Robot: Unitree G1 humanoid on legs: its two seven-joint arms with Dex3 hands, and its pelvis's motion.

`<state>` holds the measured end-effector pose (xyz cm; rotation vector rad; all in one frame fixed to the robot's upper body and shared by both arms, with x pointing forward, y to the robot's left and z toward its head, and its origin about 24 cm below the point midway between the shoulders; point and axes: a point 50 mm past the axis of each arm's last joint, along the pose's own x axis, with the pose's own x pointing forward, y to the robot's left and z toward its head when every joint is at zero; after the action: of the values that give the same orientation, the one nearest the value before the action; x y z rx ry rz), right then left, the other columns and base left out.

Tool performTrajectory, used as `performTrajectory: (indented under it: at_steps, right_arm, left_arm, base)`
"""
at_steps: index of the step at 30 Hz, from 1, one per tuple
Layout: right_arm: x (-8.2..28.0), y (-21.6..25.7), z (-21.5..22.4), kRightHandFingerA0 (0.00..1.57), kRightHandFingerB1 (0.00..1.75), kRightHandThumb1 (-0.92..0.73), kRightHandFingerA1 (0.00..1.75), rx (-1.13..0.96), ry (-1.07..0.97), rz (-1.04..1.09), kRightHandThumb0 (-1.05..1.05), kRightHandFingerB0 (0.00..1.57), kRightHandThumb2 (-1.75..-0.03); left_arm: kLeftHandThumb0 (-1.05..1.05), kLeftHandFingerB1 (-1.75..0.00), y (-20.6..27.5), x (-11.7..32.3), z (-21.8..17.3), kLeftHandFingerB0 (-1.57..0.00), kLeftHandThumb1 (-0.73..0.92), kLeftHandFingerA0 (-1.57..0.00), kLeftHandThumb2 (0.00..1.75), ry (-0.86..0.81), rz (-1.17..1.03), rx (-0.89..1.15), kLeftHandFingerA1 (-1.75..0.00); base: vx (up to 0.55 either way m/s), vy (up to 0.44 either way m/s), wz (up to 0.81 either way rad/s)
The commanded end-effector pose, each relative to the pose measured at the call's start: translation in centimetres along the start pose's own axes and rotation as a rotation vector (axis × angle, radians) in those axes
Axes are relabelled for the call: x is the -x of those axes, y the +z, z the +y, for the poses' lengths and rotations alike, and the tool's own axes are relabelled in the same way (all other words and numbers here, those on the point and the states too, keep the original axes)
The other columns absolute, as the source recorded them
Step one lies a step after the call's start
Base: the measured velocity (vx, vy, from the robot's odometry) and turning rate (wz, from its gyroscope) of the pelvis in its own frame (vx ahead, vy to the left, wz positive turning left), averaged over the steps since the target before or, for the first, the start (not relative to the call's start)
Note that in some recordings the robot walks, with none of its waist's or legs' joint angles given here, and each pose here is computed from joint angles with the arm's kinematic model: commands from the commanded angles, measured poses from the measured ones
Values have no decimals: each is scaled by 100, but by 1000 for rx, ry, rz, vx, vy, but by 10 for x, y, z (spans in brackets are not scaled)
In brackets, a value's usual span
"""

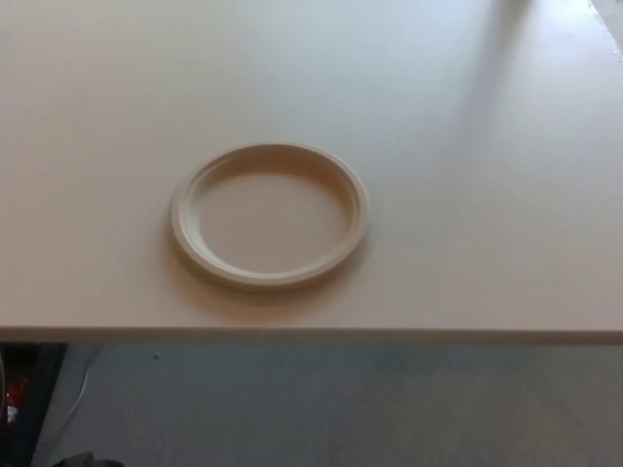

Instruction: A person passes a plate to the robot and the robot grabs it with its left hand and places it at the centre of the table infront of it

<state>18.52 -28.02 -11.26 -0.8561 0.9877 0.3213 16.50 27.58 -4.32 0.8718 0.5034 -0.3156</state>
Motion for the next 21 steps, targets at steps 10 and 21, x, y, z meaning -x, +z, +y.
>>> performTrajectory:
  at_steps: [10, 21]
  right_arm:
    - [0, 3, -9, 28, 41, -80, 55, -1, -42, 2, -70, 22, -63]
    - [0, 3, -11, 26, 43, -80, 56, -5, -44, 1, -73, 22, -63]
  left_arm:
    - [-75, -31, -64, -14, -10, -30, 89, -48, 67, 71, 338, 52, -48]
    - [-78, -30, -65, -20, -13, -29, 89, -52, 67, 35, 360, 25, -46]
  base:
    - [0, 0, 0]
    - [0, 0, 0]
